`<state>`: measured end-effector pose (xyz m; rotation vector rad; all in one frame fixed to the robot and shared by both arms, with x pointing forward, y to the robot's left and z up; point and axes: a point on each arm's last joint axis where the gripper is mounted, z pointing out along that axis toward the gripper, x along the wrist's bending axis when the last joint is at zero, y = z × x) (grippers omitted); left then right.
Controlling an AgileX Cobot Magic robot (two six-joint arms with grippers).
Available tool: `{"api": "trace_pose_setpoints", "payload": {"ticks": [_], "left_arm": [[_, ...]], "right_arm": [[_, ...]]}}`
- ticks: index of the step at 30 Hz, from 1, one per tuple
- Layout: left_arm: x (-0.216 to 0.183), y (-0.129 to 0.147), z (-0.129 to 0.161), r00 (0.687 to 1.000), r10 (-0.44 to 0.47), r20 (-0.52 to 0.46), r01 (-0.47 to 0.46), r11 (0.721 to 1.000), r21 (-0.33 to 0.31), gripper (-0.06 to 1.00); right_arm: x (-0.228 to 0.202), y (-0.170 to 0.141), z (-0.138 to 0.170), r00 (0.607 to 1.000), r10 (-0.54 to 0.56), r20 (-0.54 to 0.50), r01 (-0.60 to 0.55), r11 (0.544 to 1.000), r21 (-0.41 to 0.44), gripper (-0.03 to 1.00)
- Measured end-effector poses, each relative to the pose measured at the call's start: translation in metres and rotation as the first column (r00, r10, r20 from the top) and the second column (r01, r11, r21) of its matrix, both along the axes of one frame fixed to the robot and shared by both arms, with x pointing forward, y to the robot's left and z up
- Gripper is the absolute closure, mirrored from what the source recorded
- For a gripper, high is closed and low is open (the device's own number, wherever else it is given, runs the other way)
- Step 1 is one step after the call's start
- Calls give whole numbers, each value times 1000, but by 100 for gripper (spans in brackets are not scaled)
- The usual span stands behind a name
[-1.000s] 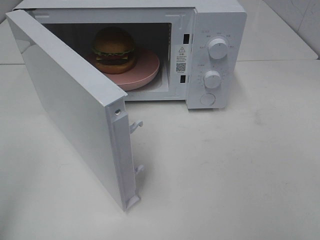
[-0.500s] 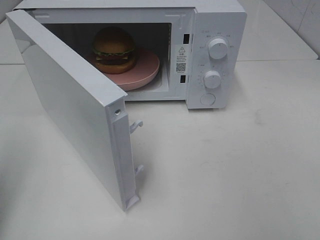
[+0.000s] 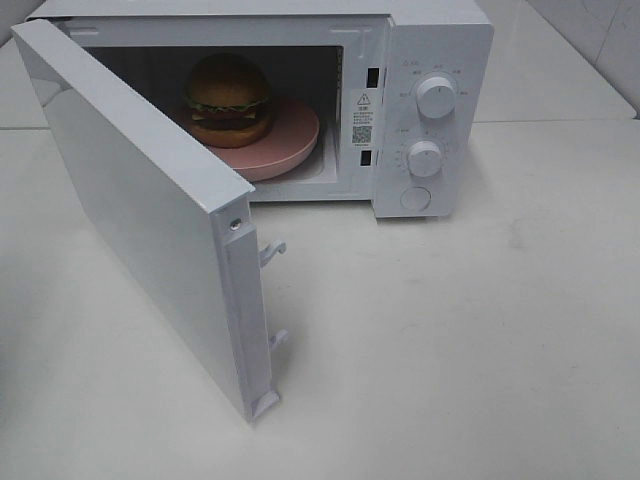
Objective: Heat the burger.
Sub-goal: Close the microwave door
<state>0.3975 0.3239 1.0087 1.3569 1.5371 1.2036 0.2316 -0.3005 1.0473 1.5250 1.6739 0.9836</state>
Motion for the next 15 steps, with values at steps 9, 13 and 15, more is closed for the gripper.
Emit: {"api": "trace_pose_setpoints", "payload": {"ticks": [9, 13, 15], "left_arm": [[24, -2, -12, 998, -59, 25, 58, 998, 37, 94], [38, -12, -21, 982, -182, 49, 182, 983, 12, 94], [40, -15, -22, 975, -216, 59, 215, 976, 19, 94]], "right_arm": [[0, 0, 0, 1000, 0, 0, 0, 1000, 0, 25], [0, 0, 0, 1000, 0, 0, 0, 1000, 0, 25], [0, 0, 0, 1000, 0, 0, 0, 1000, 0, 25]]}}
